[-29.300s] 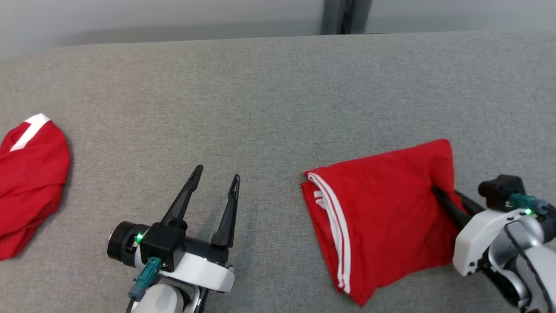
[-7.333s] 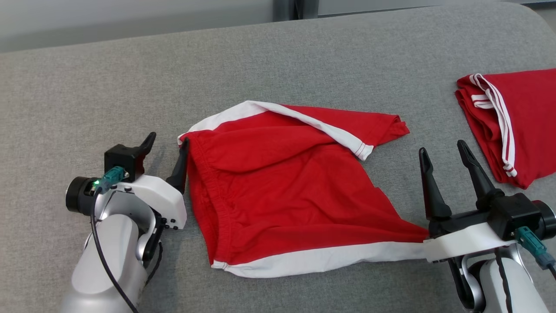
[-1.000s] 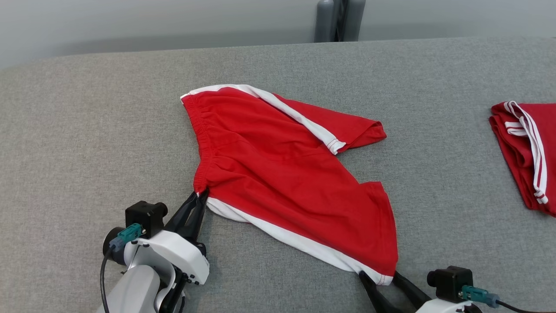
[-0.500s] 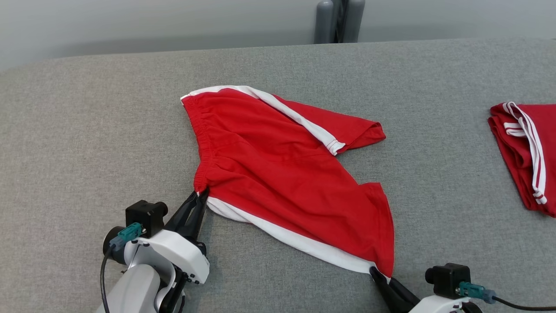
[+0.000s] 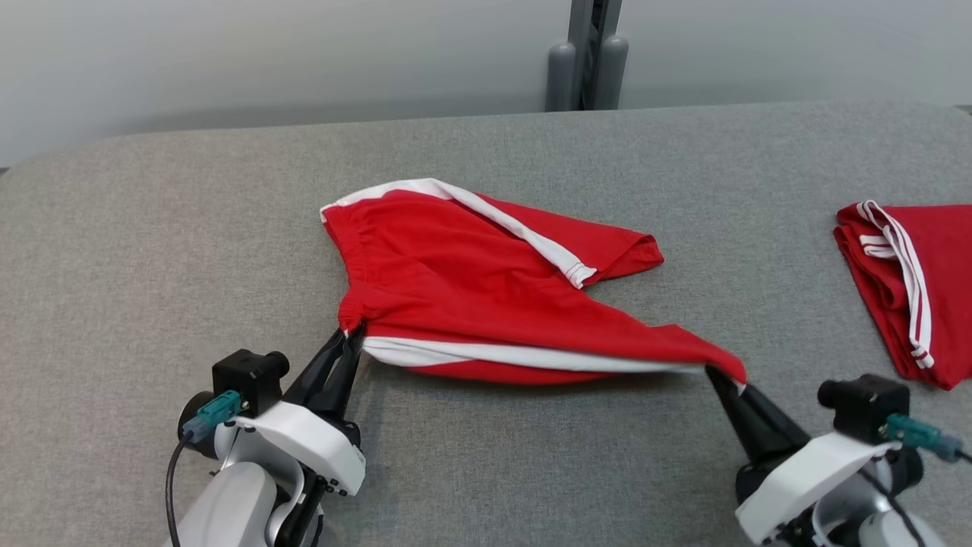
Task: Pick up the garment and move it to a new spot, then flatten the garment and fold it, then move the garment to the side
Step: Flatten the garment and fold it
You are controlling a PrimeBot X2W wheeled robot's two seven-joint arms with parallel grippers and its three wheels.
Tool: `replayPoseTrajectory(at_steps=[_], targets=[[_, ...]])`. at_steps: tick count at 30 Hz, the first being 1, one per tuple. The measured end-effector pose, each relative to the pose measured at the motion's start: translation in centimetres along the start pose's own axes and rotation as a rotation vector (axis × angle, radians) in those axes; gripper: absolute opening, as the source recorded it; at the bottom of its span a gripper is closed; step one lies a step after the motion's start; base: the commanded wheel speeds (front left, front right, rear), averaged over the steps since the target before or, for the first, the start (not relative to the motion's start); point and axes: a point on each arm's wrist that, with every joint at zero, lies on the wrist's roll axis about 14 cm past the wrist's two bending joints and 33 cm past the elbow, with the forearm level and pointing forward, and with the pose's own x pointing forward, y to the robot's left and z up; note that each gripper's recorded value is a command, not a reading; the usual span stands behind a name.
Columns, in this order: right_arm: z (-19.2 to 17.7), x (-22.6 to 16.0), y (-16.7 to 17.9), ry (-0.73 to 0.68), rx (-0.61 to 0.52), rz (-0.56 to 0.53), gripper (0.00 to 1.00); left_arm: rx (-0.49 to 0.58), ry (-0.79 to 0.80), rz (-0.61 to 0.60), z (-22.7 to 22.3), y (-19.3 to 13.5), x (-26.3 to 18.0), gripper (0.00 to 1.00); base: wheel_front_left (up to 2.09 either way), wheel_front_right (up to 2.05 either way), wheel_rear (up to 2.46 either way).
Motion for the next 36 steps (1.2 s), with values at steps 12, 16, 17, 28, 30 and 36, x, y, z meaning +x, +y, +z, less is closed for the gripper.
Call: replayPoseTrajectory(at_steps=[12, 16, 17, 28, 30, 36], targets=[[10.5, 0.9, 0.5, -0.235, -0.152, 0.045, 0.0, 0.009, -0.059, -0.08, 5.4, -1.6, -1.1, 0.0, 0.0, 0.0, 0.0], [13.1, 1.1, 0.9, -0.293, -0.184, 0.056, 0.0, 0.0, -0.111, -0.095, 8.2, -1.6, -1.6, 0.0, 0.0, 0.0, 0.0], [13.7, 1.2, 1.0, -0.306, -0.189, 0.059, 0.0, 0.008, -0.123, -0.097, 8.9, -1.6, -1.8, 0.0, 0.0, 0.0, 0.0], [18.8, 1.0, 3.0, -0.444, -0.245, 0.108, 0.0, -0.049, -0.258, -0.107, 14.8, -2.3, -3.4, 0.0, 0.0, 0.0, 0.0], [19.3, 1.0, 3.4, -0.463, -0.248, 0.116, 0.0, -0.052, -0.26, -0.106, 15.3, -2.3, -3.7, 0.0, 0.0, 0.0, 0.0], [19.3, 1.4, 4.0, -0.464, -0.252, 0.125, 0.0, -0.045, -0.239, -0.093, 15.8, -1.9, -3.8, 0.0, 0.0, 0.0, 0.0]])
